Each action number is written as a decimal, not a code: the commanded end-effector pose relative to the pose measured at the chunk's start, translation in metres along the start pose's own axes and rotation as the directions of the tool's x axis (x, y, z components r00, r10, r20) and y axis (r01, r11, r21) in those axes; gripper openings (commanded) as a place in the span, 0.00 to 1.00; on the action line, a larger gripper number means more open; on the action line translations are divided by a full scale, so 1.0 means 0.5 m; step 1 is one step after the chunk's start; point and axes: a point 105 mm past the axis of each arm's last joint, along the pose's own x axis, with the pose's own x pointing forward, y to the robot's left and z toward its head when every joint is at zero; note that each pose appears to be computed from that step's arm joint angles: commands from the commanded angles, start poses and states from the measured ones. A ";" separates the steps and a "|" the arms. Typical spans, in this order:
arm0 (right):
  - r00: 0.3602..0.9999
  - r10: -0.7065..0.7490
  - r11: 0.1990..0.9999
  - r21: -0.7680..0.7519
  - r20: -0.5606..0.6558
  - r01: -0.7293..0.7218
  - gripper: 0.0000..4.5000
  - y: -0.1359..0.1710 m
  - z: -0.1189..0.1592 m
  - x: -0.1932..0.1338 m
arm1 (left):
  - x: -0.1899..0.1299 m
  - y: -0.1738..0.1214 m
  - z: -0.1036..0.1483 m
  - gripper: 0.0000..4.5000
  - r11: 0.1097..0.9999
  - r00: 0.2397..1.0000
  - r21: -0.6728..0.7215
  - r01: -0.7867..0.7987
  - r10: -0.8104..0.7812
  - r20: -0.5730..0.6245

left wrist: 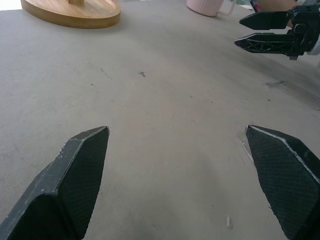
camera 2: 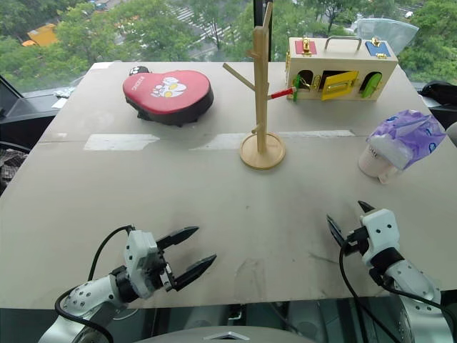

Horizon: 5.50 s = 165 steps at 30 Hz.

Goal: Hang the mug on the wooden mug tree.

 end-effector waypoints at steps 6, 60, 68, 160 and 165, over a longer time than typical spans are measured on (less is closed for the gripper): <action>0.987 -0.052 0.988 -0.136 0.155 0.074 0.99 -0.011 0.081 0.013 | 0.008 0.026 0.097 1.00 0.996 0.988 0.028 0.081 -0.084 0.132; 0.719 -0.611 0.780 -0.409 -0.331 0.474 0.01 -0.384 0.053 -0.073 | 0.078 -0.029 0.219 1.00 0.859 0.837 0.208 0.468 -0.507 0.206; 0.785 -0.511 0.853 -0.316 -0.350 0.415 0.65 -0.379 0.009 -0.070 | 0.082 -0.030 0.224 1.00 0.854 0.836 0.214 0.474 -0.513 0.195; 0.769 0.631 0.604 -0.559 -0.099 -0.568 0.01 -0.002 0.463 0.388 | -0.034 0.009 0.228 1.00 0.999 0.872 0.044 0.026 -0.044 0.487; 0.790 0.602 0.647 -0.510 -0.112 -0.566 0.19 -0.004 0.436 0.402 | -0.024 0.014 0.227 1.00 0.999 0.865 0.036 0.035 -0.048 0.500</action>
